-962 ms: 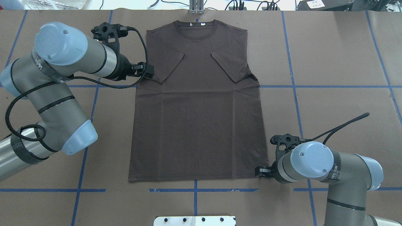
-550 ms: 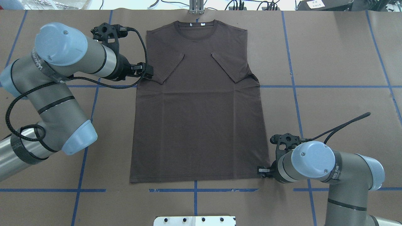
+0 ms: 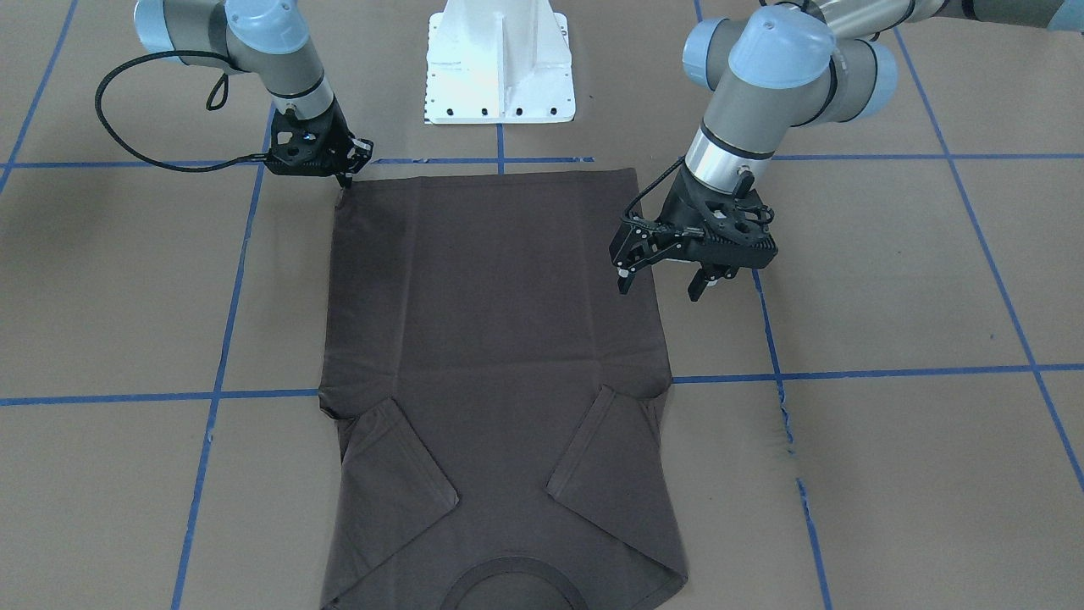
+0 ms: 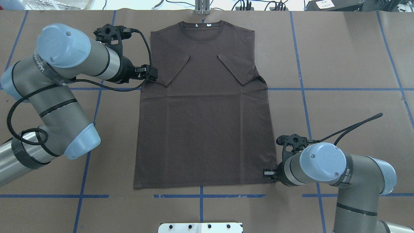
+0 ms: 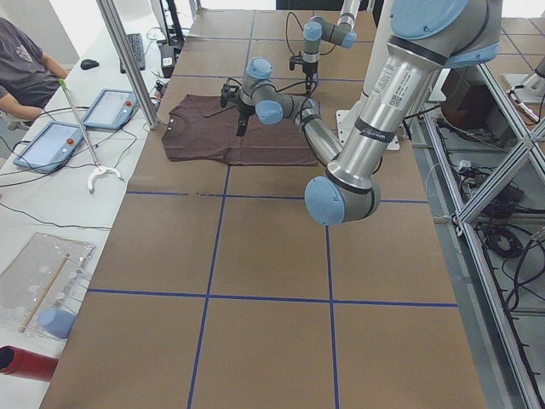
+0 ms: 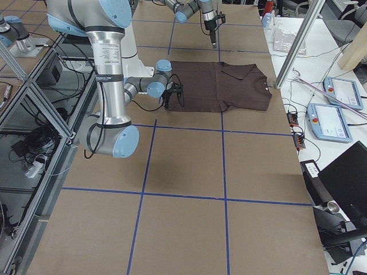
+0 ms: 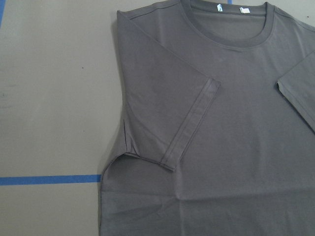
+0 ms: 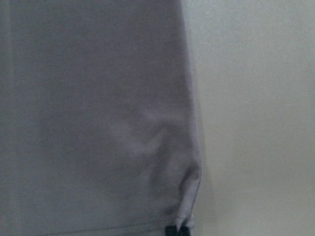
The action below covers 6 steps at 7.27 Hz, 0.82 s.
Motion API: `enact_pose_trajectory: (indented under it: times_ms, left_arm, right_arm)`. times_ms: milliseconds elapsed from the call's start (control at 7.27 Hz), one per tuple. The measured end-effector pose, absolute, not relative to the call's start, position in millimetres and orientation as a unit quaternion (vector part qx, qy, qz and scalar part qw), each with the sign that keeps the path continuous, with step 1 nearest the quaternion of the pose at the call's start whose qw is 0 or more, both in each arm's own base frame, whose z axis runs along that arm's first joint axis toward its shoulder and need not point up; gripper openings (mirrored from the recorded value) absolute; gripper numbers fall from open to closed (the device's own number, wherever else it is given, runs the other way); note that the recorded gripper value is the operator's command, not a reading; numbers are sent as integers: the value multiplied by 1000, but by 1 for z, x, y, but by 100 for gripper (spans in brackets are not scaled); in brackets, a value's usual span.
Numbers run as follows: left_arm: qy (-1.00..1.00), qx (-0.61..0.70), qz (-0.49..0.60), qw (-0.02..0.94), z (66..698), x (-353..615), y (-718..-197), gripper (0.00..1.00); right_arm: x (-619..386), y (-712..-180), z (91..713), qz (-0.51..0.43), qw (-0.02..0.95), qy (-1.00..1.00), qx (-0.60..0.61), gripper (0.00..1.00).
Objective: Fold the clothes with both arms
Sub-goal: 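Lower the right gripper to the hem corner nearest it while the left gripper moves down, then grasp both hem corners nearest the robot with the left and right grippers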
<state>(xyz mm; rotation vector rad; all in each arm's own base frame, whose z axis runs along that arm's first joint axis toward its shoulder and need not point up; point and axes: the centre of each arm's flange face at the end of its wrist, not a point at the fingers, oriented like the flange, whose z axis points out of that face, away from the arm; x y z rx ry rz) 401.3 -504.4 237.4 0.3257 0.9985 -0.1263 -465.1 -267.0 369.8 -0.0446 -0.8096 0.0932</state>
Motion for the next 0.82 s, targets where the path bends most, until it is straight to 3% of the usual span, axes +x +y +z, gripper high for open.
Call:
enact_pose_trajectory:
  times_ms: [275,825]
  left_arm:
    - [485,112,-92,863,253,417,-478,100]
    - [465,-22,-194,863,272,501,-308,100]
  right_arm:
    - [-459,-274,363,51,915,-400,-16,0]
    - [-440,-284,326,34,899,-436,8,0]
